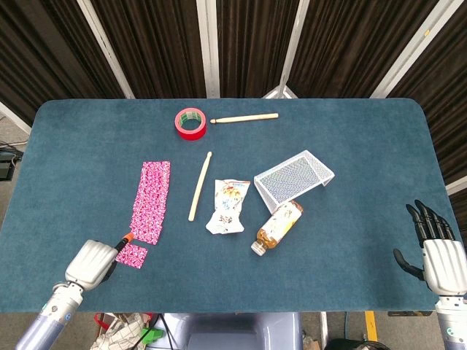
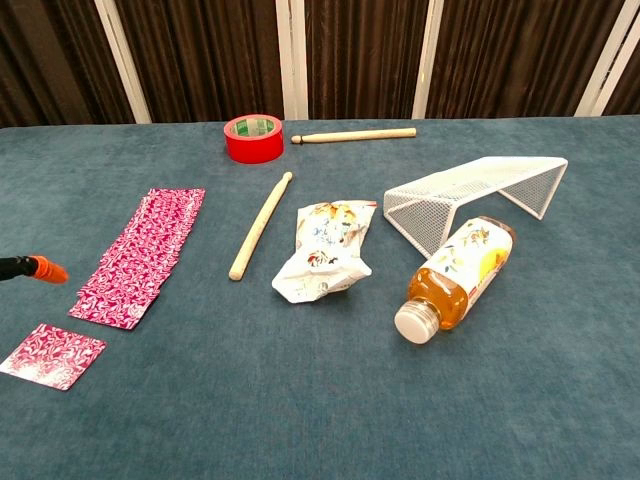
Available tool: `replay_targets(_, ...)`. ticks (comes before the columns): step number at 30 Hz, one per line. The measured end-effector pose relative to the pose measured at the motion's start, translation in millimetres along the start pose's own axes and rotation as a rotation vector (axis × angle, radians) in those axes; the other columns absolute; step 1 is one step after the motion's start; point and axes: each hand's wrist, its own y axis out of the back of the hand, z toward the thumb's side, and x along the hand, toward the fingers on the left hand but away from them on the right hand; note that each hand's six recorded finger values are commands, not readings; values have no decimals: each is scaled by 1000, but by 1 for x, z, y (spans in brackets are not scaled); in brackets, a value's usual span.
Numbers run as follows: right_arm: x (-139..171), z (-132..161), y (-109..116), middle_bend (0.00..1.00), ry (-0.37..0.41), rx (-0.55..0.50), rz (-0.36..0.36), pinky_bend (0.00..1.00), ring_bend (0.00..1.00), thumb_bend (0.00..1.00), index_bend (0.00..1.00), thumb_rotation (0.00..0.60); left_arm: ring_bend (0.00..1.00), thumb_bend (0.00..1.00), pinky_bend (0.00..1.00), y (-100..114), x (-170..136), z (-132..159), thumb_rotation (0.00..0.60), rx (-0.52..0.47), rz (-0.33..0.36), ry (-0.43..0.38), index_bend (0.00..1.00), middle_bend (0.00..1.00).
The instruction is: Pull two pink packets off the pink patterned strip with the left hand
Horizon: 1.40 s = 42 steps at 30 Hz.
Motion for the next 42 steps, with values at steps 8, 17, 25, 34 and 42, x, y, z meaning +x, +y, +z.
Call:
replay_targets(8, -1, 1, -3, 44, 1, 7, 7, 144, 88, 320, 39, 600, 719, 737, 627, -12, 44, -4, 600, 32, -98, 20, 147, 845)
replay_targets(17, -1, 1, -3, 44, 1, 6, 7, 144, 88, 320, 39, 600, 718, 737, 627, -16, 61, 12, 600, 65, -112, -18, 147, 845)
replay_targets(25, -2, 0, -5, 44, -2, 5, 13, 144, 88, 320, 39, 600, 718, 738, 627, -18, 57, 17, 600, 71, -109, -30, 147, 845)
replay_targets(34, -2, 0, -5, 44, -1, 6, 12, 144, 88, 320, 39, 600, 718, 737, 627, -23, 61, 10, 600, 80, -138, -1, 147, 845)
replay_targets(42, -2, 1, -5, 44, 3, 9, 10, 144, 88, 320, 38, 600, 722, 737, 627, -26, 58, 5, 600, 93, -154, 13, 150, 845)
